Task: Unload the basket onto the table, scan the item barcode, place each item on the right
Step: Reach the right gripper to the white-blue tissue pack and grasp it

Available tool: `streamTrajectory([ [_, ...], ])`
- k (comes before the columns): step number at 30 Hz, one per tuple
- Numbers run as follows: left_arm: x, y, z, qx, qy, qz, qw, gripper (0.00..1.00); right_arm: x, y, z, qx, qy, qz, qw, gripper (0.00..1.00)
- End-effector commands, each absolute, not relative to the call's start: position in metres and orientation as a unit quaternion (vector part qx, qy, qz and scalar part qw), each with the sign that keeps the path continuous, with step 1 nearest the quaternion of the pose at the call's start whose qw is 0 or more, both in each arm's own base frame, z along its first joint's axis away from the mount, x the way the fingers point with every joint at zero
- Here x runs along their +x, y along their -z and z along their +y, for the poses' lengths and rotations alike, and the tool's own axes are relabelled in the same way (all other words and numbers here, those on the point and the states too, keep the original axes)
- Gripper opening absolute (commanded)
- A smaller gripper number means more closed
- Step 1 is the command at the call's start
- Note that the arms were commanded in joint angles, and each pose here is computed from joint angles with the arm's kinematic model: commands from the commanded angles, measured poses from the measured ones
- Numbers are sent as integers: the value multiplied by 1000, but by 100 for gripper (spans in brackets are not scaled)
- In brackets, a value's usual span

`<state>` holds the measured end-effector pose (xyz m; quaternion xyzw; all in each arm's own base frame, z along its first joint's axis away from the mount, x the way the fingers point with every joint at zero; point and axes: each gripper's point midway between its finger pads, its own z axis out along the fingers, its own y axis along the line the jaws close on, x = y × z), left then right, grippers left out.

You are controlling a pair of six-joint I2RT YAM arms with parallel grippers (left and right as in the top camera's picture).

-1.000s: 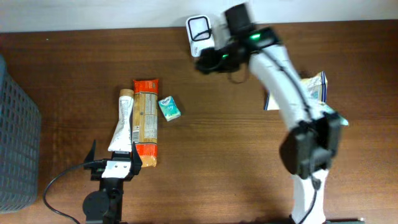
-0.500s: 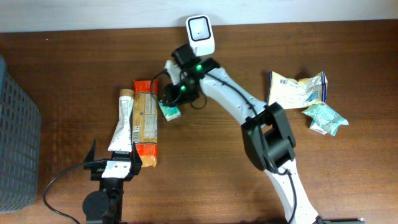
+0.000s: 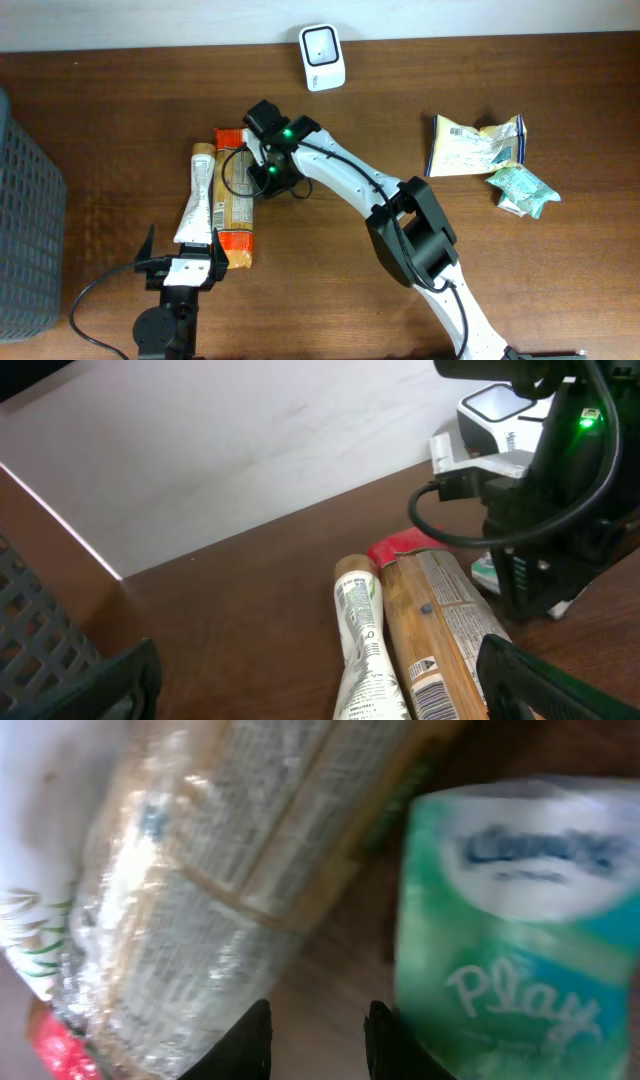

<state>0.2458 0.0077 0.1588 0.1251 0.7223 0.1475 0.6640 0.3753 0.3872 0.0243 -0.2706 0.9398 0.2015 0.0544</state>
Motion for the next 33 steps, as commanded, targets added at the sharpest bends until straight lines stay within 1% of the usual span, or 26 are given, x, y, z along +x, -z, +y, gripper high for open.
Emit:
streamTrajectory([
  [1, 246, -157, 8, 129, -152, 722, 662, 99, 392, -7, 346, -233, -149, 960, 42, 30],
  [3, 246, -157, 8, 129, -152, 722, 663, 99, 407, -7, 323, -203, -142, 968, 41, 26],
  [6, 246, -157, 9, 129, -152, 722, 662, 99, 442, -13, 298, -153, -173, 971, 63, 26],
  [8, 246, -157, 8, 129, -152, 722, 662, 99, 458, -25, 305, -145, -244, 956, 77, 25],
  [10, 246, -157, 8, 129, -152, 722, 662, 99, 460, -44, 321, -156, -307, 935, 80, 25],
  [13, 246, -157, 8, 129, -152, 722, 662, 99, 460, -74, 343, -177, -322, 924, 105, 25],
  [14, 246, -157, 8, 129, -152, 722, 663, 99, 461, -81, 351, -177, -328, 921, 112, 27],
  [15, 246, -157, 8, 129, -152, 722, 662, 99, 463, -88, 365, -168, -335, 918, 125, 32],
  [16, 246, -157, 8, 129, -152, 722, 662, 99, 466, -88, 374, -153, -329, 922, 139, 33],
  [18, 246, -157, 8, 129, -152, 722, 662, 99, 475, -74, 378, -117, -276, 938, 174, 40],
  [19, 246, -157, 8, 129, -152, 722, 662, 99, 476, -70, 383, -116, -261, 940, 186, 45],
  [20, 246, -157, 9, 129, -152, 722, 662, 99, 475, -61, 387, -119, -248, 943, 190, 48],
  [25, 246, -157, 8, 129, -152, 722, 662, 99, 468, -33, 389, -122, -221, 951, 178, 49],
  [28, 246, -157, 9, 129, -152, 722, 662, 99, 458, -24, 380, -127, -204, 959, 152, 49],
  [30, 246, -157, 8, 129, -152, 722, 662, 99, 451, -20, 371, -141, -191, 962, 133, 52],
  [33, 246, -157, 8, 129, -152, 722, 662, 99, 441, -27, 361, -163, -207, 960, 99, 52],
])
